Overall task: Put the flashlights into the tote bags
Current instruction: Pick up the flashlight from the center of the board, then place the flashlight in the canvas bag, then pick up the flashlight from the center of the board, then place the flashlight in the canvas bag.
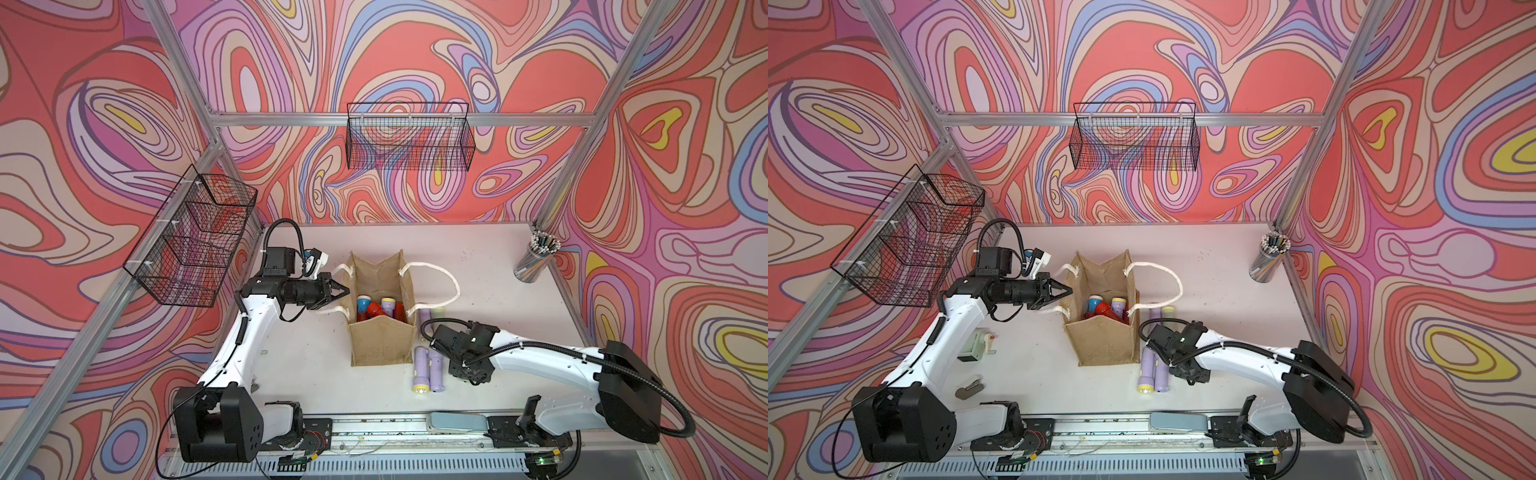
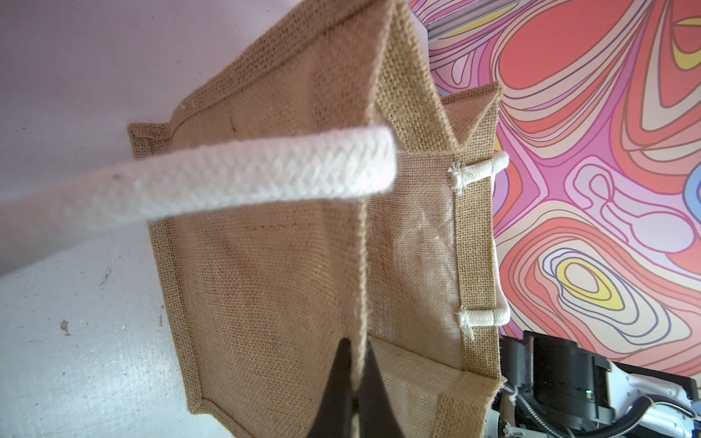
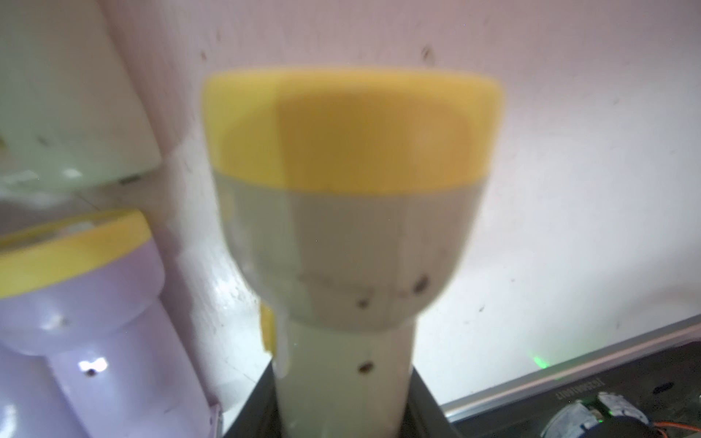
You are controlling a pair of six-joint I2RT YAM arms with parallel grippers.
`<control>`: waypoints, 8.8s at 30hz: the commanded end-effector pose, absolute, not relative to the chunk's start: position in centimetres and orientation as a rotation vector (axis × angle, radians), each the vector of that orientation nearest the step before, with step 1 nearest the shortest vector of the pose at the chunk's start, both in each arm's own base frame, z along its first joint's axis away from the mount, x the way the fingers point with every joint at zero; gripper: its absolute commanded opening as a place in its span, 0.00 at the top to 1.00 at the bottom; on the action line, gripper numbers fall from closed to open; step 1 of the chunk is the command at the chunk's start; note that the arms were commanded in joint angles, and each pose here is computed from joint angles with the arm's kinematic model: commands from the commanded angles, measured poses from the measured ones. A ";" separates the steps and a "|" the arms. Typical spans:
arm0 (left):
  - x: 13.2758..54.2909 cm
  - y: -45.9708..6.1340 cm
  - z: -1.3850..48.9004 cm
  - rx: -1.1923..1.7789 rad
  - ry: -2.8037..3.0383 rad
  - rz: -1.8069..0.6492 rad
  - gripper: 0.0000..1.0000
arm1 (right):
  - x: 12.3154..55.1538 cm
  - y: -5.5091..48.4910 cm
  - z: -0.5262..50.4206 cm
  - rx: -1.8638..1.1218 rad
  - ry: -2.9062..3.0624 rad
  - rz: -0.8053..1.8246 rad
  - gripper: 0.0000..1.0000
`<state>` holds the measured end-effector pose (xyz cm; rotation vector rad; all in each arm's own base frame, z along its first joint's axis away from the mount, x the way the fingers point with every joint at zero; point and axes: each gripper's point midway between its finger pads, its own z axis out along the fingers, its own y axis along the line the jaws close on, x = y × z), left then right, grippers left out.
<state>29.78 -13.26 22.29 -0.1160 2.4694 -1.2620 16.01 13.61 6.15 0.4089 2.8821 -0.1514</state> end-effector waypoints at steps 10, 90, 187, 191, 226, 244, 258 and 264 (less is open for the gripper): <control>30.2 -13.1 22.5 -0.114 2.469 -1.244 0.98 | 23.7 5.4 20.2 0.540 2.476 -0.087 0.86; 30.5 -12.0 22.1 -0.161 2.470 -1.129 0.98 | 29.9 39.9 9.8 -0.496 2.787 0.558 0.43; 30.2 -12.4 22.7 -0.135 2.452 -1.166 0.96 | 12.7 19.7 2.3 0.184 3.041 0.175 0.39; 30.2 -12.4 22.7 -0.141 2.452 -1.167 0.96 | 12.7 19.7 1.9 0.168 3.049 0.157 0.39; 30.4 -12.4 23.1 -0.132 2.441 -1.167 0.96 | 19.7 3.6 25.9 0.596 2.257 -0.105 0.81; 30.1 -12.2 23.3 -0.112 2.439 -1.139 0.97 | 31.1 36.5 31.7 -0.455 2.248 0.613 0.90; 30.0 -12.3 23.1 -0.116 2.443 -1.151 0.97 | 28.2 43.8 17.5 -0.581 2.568 0.859 0.90; 30.0 -12.3 23.1 -0.115 2.444 -1.149 0.97 | 27.2 42.5 12.3 -0.544 2.712 0.764 0.89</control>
